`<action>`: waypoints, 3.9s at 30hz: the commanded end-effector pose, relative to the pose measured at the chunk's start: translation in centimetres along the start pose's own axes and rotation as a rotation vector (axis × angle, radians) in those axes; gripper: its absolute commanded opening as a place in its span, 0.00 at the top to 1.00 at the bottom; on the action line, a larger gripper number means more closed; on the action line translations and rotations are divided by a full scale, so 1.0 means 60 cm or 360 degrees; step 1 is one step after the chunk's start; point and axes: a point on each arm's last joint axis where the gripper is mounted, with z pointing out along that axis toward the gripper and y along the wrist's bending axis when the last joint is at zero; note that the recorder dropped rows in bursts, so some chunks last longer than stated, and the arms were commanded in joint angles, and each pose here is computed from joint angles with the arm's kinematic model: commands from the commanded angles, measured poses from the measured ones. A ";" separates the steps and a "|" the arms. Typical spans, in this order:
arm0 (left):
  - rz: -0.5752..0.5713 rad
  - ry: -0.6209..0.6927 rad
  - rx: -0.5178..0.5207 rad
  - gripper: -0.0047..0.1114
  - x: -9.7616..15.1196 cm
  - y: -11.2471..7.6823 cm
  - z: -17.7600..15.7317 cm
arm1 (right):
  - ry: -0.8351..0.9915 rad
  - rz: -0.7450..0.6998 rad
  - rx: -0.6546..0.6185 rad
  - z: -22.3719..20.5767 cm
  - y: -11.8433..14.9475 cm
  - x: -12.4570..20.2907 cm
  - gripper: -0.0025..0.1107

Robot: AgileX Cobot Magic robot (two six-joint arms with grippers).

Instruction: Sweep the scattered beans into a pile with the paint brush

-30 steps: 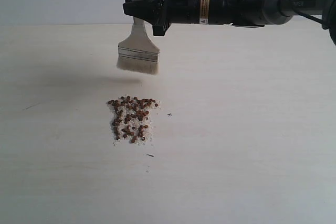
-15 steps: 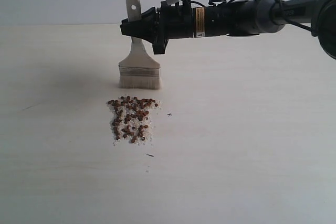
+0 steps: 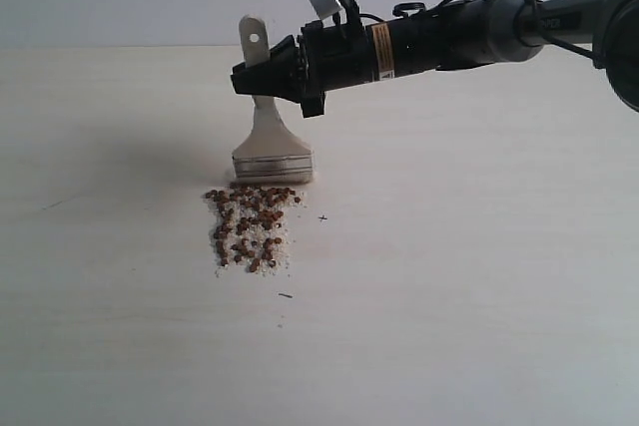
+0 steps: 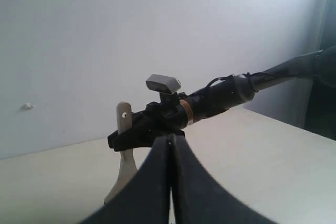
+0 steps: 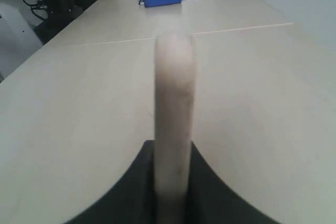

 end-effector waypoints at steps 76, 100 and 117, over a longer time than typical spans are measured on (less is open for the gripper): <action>-0.0012 -0.0005 0.0002 0.96 0.001 0.000 -0.001 | 0.0100 -0.0190 -0.0181 0.060 0.048 -0.022 0.98; -0.0015 -0.0005 0.0002 0.96 0.001 0.000 -0.001 | -0.0143 -0.0346 -0.0037 0.027 0.046 -0.104 0.98; -0.0013 -0.0005 0.0002 0.96 0.001 0.000 -0.001 | -0.0185 -0.0276 0.0077 0.015 0.051 -0.103 0.98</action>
